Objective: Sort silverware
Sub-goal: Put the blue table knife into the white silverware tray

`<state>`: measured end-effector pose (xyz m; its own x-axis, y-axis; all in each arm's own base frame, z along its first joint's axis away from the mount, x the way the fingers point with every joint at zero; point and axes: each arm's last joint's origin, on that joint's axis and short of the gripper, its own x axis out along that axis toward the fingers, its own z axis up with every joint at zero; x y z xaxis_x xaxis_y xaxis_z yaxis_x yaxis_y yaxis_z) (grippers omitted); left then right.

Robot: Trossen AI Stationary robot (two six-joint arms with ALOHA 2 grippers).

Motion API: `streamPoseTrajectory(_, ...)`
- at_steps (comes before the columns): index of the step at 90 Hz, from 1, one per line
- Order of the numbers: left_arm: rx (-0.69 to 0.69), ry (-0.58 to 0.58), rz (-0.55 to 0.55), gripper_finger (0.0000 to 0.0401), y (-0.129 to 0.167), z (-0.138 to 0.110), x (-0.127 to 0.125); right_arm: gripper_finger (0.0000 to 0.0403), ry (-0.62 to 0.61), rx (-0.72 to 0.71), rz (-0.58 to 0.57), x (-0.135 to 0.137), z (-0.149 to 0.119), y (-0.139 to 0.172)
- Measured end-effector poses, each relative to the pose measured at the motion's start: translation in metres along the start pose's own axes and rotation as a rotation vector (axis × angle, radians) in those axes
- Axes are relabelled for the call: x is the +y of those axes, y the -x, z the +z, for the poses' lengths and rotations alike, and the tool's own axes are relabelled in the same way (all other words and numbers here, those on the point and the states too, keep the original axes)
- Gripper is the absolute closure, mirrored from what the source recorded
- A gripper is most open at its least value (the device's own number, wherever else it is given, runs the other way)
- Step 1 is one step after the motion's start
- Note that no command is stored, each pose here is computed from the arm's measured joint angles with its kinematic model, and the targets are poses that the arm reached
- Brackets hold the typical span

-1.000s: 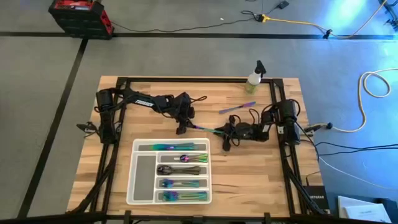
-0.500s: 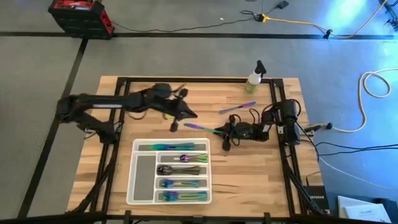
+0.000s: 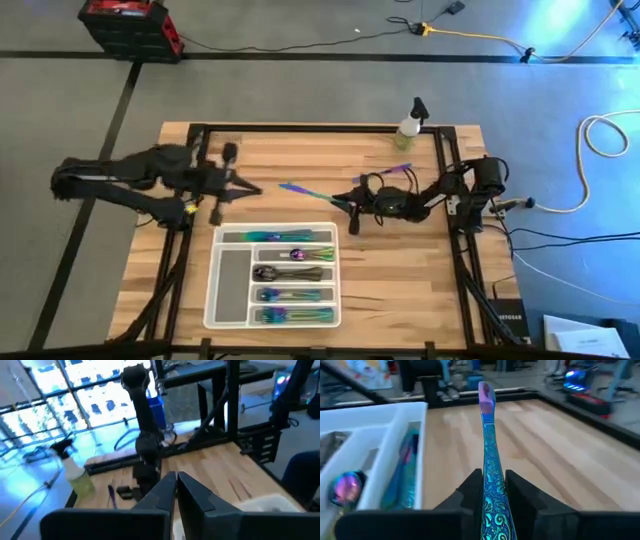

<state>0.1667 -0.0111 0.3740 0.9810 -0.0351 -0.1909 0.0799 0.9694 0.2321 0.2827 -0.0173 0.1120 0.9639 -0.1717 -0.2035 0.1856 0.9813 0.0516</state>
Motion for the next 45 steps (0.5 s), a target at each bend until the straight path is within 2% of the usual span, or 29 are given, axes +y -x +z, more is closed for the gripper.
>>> streamPoseTrajectory(9, 0.064, 0.037, 0.027, 0.0400, 0.008, -0.016, -0.013, 0.0354, 0.000, 0.032, 0.081, 0.008, 0.017, -0.023)
streamPoseTrajectory(24, 0.058, 0.113, 0.011, 0.0401, 0.009, -0.050, -0.041, 0.0354, 0.052, 0.142, 0.138, 0.030, 0.053, -0.059)
streamPoseTrajectory(35, 0.067, 0.154, 0.070, 0.0401, 0.008, -0.078, -0.060, 0.0354, 0.087, 0.092, 0.216, 0.049, 0.087, -0.072)
streamPoseTrajectory(45, 0.043, 0.214, 0.041, 0.0401, 0.007, -0.094, -0.080, 0.0354, 0.107, 0.045, 0.290, 0.065, 0.101, -0.073)
